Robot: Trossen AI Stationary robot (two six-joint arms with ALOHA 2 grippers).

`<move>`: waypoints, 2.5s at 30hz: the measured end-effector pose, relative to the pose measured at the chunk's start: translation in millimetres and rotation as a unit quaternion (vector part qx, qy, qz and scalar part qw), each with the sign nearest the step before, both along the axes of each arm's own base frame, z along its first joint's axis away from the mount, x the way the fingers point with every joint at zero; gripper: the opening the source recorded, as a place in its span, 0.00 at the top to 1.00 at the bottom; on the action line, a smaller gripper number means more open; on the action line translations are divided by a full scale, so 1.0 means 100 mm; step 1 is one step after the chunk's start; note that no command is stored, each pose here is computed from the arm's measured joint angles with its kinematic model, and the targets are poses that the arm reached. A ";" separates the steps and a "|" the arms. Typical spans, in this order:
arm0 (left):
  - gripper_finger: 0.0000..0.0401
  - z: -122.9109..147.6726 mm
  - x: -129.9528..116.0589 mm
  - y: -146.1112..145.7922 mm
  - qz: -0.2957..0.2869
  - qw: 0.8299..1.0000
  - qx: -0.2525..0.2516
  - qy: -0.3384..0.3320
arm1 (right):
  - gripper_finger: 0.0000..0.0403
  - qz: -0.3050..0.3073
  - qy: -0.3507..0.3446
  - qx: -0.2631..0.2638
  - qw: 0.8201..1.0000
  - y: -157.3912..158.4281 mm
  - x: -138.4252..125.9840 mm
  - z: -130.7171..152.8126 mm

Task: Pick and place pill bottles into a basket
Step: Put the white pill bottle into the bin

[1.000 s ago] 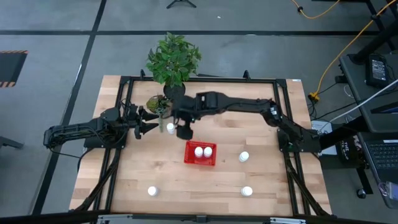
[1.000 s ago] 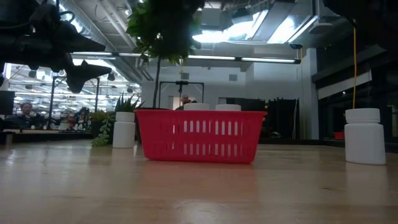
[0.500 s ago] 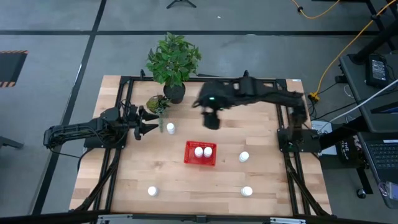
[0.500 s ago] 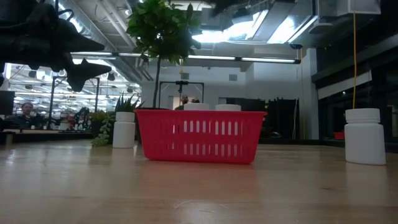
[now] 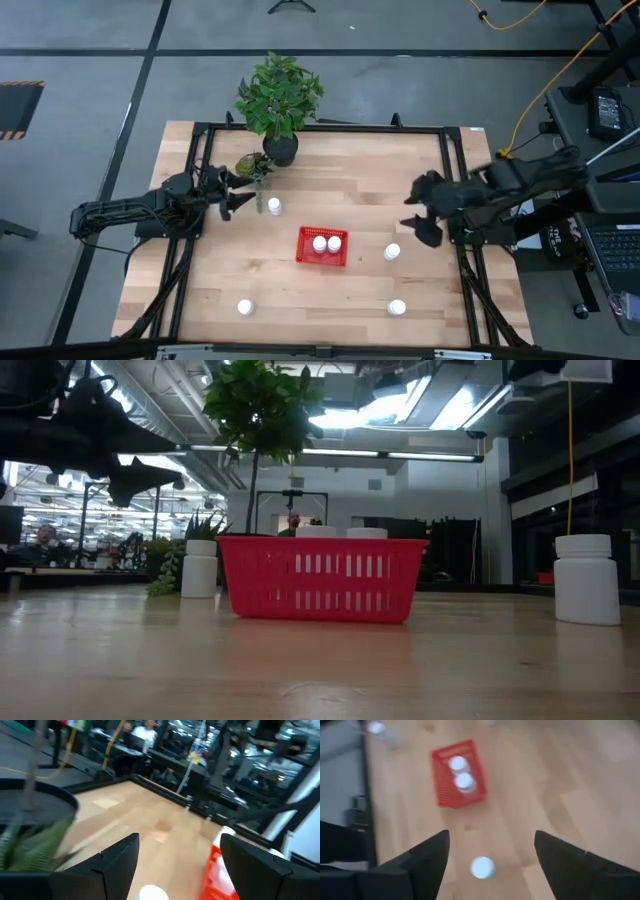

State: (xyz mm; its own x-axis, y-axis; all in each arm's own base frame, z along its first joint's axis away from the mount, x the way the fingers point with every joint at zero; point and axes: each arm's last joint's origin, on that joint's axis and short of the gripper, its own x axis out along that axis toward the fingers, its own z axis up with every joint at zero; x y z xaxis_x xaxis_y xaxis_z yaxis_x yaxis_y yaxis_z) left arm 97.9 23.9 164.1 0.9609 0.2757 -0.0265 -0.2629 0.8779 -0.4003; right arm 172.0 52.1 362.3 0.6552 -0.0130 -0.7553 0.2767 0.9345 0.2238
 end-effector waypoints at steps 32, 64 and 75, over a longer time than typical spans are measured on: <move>0.32 -0.01 0.00 0.00 -0.003 1.000 -0.027 -0.004 | 0.06 -0.062 0.212 0.098 0.970 0.23 0.49 -1.55; 0.32 -0.01 0.00 -0.01 -0.016 0.999 -0.036 -0.004 | 0.57 -0.082 0.285 0.122 0.947 0.32 0.68 -1.95; 0.32 -0.01 0.00 -0.01 -0.016 0.999 -0.036 -0.004 | 0.58 -0.046 0.242 0.133 0.960 0.37 0.83 -1.78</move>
